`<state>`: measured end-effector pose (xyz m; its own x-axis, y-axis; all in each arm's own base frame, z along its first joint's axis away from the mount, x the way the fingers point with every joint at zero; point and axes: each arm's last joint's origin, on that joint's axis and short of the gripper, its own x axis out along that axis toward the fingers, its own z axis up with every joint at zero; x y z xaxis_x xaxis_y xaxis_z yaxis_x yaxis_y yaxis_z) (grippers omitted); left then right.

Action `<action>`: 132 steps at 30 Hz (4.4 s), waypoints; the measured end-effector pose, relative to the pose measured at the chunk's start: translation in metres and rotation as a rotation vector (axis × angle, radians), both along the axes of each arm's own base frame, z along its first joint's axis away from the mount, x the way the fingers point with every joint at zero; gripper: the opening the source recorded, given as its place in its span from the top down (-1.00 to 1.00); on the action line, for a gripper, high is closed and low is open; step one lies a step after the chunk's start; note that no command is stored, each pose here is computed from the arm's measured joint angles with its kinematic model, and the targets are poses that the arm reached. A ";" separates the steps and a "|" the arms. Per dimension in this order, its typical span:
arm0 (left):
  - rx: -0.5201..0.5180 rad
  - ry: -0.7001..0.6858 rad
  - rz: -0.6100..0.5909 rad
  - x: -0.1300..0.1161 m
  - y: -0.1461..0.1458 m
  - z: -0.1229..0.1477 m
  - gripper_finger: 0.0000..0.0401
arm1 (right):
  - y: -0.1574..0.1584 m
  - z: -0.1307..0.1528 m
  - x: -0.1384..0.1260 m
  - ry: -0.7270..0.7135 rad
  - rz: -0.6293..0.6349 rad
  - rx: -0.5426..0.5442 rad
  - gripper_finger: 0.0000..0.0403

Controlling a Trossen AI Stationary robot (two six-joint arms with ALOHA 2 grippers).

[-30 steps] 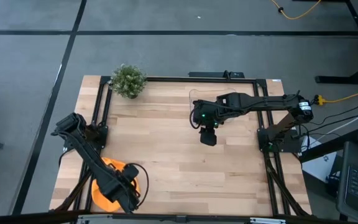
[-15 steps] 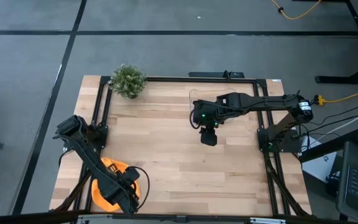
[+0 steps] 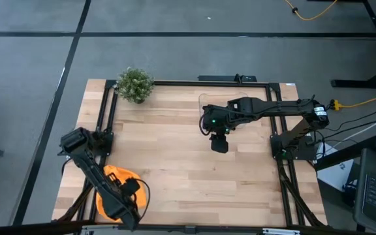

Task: Fold microfiber towels
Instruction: Fold the orange microfiber cloth

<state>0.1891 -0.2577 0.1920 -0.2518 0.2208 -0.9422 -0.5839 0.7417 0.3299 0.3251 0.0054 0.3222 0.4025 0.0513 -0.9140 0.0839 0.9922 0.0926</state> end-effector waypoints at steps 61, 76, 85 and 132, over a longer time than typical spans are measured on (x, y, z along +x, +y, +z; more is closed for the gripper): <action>0.043 -0.720 0.008 0.072 0.019 0.161 1.00 | 0.001 0.000 0.001 -0.010 0.012 0.010 0.12; 0.019 -0.887 -0.470 0.112 0.050 0.218 1.00 | 0.053 0.000 0.025 -0.371 0.424 0.082 0.12; -0.092 -0.810 -0.638 0.109 0.044 0.217 1.00 | 0.093 0.006 0.034 -0.661 0.604 0.109 0.12; -0.142 -0.569 -0.619 0.076 0.026 0.196 1.00 | 0.110 -0.114 0.064 -0.122 0.389 0.150 0.12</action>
<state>0.2649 -0.2314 0.3884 0.3959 0.0326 -0.9177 -0.1079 0.9941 -0.0112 0.3889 0.1158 0.2079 0.4318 0.3492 -0.8316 -0.3138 0.9226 0.2244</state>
